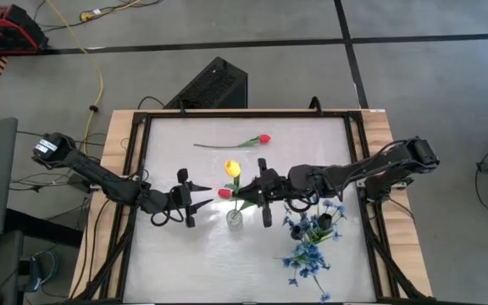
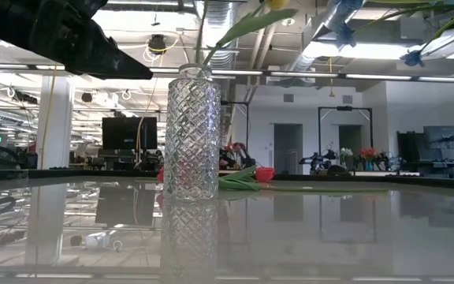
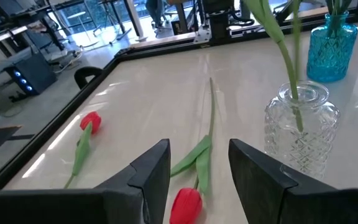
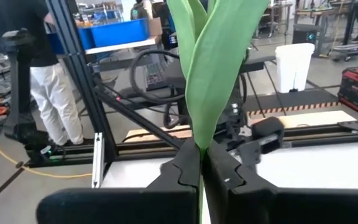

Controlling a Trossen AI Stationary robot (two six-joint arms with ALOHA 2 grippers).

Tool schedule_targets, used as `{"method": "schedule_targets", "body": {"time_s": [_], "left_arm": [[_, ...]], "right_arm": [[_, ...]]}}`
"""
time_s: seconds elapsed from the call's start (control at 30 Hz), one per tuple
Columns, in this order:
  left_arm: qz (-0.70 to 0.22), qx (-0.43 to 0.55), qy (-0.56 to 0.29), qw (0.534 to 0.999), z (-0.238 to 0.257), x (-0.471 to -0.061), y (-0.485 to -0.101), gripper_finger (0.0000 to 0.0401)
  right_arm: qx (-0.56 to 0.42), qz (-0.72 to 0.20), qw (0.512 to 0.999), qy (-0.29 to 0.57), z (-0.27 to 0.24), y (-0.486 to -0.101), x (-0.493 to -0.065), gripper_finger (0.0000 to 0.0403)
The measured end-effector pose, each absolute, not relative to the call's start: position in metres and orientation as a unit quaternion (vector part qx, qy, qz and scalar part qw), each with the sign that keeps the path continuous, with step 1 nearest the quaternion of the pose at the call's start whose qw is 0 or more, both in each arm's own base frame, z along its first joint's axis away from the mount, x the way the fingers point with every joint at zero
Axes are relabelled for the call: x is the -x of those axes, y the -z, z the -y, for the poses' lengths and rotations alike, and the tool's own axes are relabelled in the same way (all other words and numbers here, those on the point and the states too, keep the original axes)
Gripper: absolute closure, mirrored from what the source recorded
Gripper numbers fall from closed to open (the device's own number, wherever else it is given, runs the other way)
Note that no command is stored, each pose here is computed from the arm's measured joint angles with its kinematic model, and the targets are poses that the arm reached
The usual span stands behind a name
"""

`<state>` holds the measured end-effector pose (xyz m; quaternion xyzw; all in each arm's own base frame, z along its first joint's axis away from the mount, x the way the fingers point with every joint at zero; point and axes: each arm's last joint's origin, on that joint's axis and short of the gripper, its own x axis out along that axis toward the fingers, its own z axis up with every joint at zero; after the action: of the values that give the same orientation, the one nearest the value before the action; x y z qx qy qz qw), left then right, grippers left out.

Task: Sort flowers into vase by color
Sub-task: Put the yellow flower into the transparent vase

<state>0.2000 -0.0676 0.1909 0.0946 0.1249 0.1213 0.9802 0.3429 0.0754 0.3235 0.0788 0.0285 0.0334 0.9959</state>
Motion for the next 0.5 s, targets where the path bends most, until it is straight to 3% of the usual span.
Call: {"method": "schedule_targets", "body": {"time_s": [0.5], "left_arm": [[-0.126, -0.092, -0.12, 0.98, 0.068, -0.2, -0.191, 0.0248]], "right_arm": [[-0.068, -0.082, 0.994, -0.037, -0.085, -0.286, -0.363, 0.036]]}}
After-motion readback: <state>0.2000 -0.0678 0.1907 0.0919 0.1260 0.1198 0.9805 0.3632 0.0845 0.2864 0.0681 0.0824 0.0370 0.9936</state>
